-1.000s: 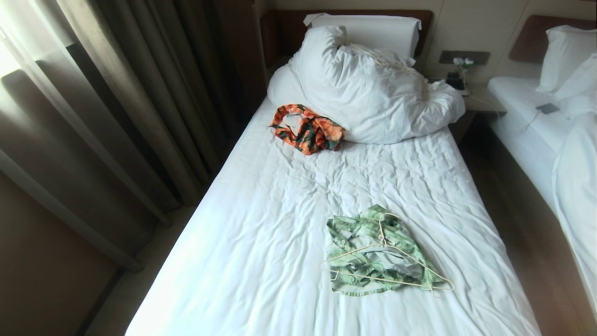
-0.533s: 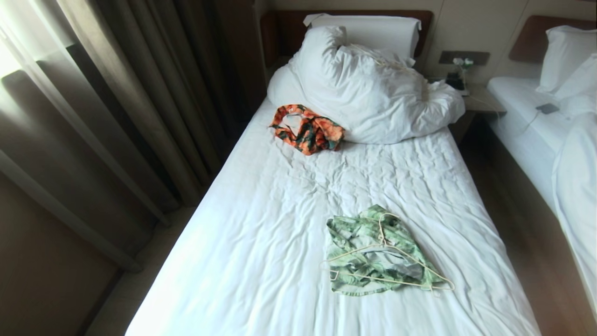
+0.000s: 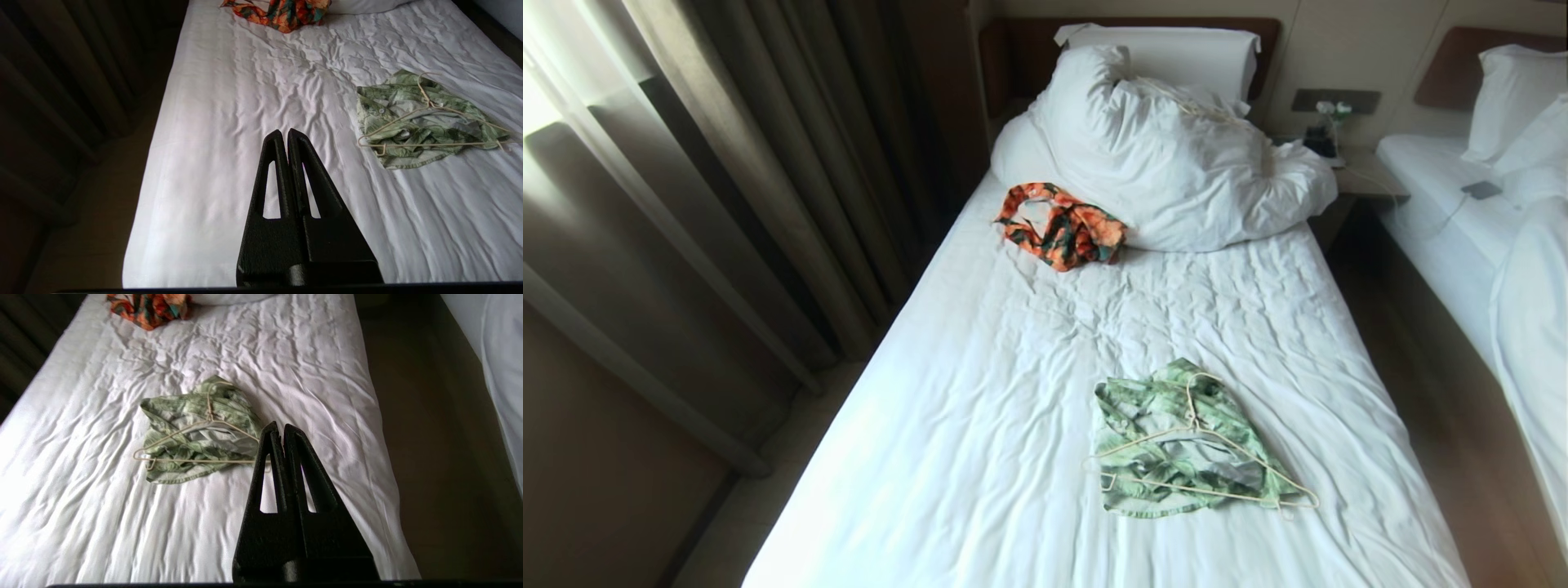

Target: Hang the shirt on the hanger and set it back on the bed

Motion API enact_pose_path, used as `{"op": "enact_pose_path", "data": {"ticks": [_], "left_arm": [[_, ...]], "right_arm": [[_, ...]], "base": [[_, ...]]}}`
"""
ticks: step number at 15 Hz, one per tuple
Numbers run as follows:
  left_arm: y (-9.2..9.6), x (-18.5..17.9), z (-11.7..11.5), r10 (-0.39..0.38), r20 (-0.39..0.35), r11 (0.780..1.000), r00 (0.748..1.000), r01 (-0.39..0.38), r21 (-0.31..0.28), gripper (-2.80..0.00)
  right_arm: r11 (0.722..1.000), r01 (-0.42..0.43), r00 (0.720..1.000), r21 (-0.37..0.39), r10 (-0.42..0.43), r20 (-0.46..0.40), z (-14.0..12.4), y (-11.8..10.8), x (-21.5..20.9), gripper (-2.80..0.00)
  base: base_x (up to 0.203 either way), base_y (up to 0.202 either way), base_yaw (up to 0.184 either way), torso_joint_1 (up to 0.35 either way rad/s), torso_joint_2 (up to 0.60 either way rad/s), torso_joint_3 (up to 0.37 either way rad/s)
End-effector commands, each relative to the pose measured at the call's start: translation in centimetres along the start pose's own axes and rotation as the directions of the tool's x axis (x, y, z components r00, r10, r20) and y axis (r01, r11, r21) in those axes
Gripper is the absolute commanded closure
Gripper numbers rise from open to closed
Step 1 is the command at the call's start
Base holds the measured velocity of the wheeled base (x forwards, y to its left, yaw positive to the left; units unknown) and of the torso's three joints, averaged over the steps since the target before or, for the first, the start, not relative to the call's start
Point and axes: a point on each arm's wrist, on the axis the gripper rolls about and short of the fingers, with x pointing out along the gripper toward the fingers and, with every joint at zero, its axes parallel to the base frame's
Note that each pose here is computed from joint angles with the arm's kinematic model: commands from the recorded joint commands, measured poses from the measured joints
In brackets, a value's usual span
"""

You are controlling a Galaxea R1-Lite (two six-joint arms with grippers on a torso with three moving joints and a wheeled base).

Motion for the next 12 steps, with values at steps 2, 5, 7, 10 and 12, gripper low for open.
{"op": "enact_pose_path", "data": {"ticks": [2,5,7,10,12], "left_arm": [[0.1,0.4,-1.0,0.059,0.003,0.997,0.998,-0.059,0.057,0.0],[0.2,0.5,-1.7,0.085,-0.032,0.994,0.996,-0.083,0.072,0.0],[0.2,0.5,-1.7,0.085,-0.032,0.994,0.996,-0.083,0.066,0.0],[0.2,0.5,-1.8,0.103,-0.037,0.995,0.994,-0.104,-0.015,0.0],[0.2,0.5,-1.8,0.1,-0.036,0.995,0.994,-0.1,-0.008,0.0]], "right_arm": [[0.995,-0.08,0.993,-0.051,0.084,0.082,-2.7,-0.2,0.2,0.0],[0.99,-0.076,0.992,-0.117,0.087,0.091,-4.7,-0.4,1.1,0.0],[0.982,-0.071,0.994,-0.174,0.085,0.074,-6.2,-0.5,1.9,0.0],[0.977,-0.069,0.995,-0.202,0.083,0.058,-6.9,-0.6,2.2,0.0],[0.973,-0.07,0.996,-0.221,0.08,0.034,-7.3,-0.7,2.3,0.0]], "base": [[0.0,0.0,0.0,0.0,0.0,0.0],[0.0,0.0,0.0,0.0,0.0,0.0],[0.0,0.0,0.0,0.0,0.0,0.0],[0.0,0.0,0.0,0.0,0.0,0.0],[0.0,0.0,0.0,0.0,0.0,0.0]]}}
